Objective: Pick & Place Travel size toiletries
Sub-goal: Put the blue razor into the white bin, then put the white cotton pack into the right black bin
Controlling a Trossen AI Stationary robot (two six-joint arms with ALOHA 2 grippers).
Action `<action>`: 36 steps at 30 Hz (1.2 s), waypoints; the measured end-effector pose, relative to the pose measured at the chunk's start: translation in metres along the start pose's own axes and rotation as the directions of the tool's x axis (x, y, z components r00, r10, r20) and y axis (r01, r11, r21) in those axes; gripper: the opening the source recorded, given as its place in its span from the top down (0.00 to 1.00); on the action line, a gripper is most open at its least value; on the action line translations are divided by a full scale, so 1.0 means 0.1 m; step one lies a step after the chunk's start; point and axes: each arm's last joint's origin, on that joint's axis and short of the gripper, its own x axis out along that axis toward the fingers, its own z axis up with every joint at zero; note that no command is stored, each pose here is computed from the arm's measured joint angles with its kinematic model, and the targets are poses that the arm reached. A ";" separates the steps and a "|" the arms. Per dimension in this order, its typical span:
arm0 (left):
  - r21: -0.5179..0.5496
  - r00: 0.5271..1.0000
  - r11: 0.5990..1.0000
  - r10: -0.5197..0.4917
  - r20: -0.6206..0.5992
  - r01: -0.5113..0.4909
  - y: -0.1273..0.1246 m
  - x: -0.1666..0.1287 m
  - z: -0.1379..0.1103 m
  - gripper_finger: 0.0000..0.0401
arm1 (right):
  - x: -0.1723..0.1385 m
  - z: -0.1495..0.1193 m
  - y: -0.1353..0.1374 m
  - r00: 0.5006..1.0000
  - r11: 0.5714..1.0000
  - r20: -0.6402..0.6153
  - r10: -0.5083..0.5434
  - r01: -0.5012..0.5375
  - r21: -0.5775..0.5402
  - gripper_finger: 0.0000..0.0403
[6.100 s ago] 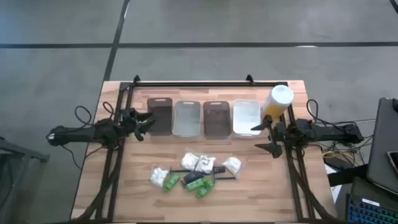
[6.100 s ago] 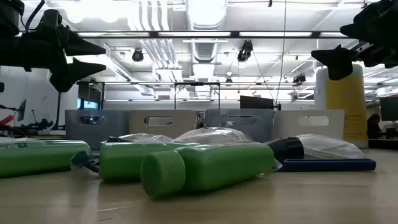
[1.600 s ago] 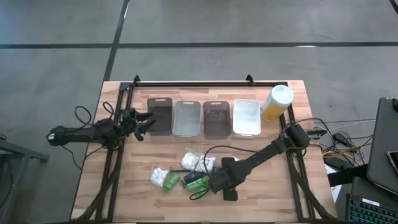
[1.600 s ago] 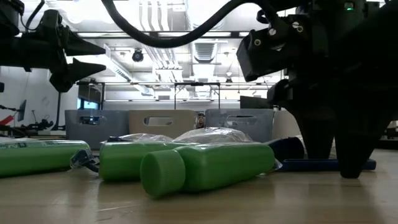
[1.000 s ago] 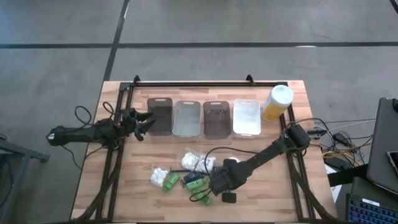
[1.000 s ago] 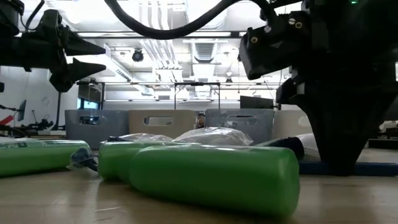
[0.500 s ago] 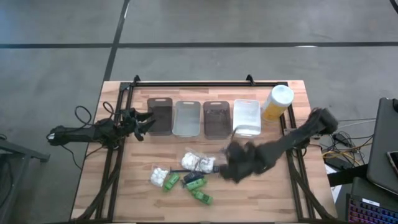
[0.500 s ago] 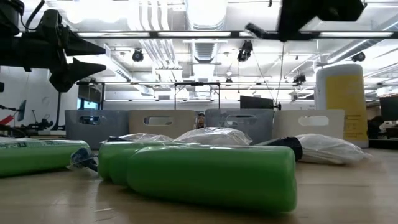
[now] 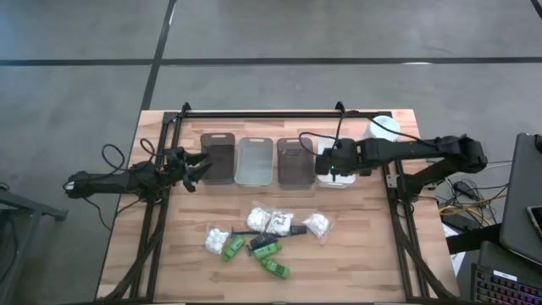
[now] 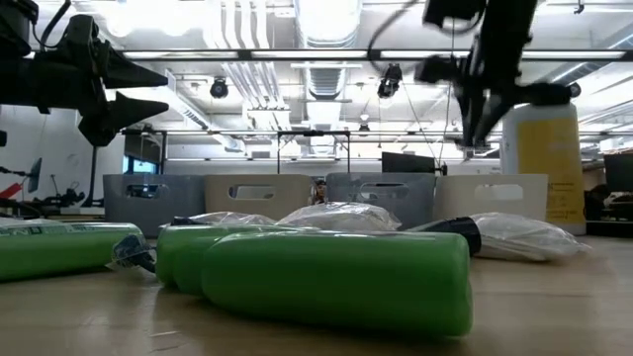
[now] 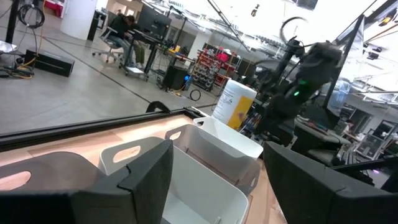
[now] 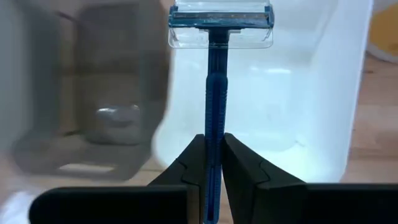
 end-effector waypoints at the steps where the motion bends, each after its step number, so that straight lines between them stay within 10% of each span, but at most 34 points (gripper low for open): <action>1: 0.000 1.000 1.000 0.000 0.000 0.000 0.00 0.00 0.00 0.36 | 0.07 0.00 -0.02 1.000 1.000 -0.009 -0.007 0.007 0.003 0.91; 13: 0.000 1.000 1.000 0.000 0.000 0.000 0.00 0.00 0.00 0.36 | 0.29 0.01 -0.11 0.995 0.997 0.070 -0.072 0.071 0.018 0.63; 17: 0.000 1.000 1.000 0.000 0.000 0.000 0.00 0.00 0.00 0.36 | 0.09 0.00 0.08 0.995 0.990 0.081 0.050 -0.038 -0.133 0.49; 24: 0.000 1.000 1.000 0.000 0.000 0.000 0.00 0.00 0.00 0.36 | -0.40 -0.42 0.59 0.935 0.744 -0.027 0.353 -0.298 -0.598 0.36; 31: 0.000 1.000 1.000 0.000 0.000 0.000 0.00 0.00 0.00 0.36 | -0.26 -1.06 0.85 0.947 0.545 -0.223 0.233 -0.316 -0.776 0.34; 36: 0.001 1.000 1.000 0.001 -0.002 -0.001 0.00 0.00 0.00 0.36 | -0.05 -1.35 0.79 0.970 0.510 -0.243 -0.030 -0.194 -0.838 0.37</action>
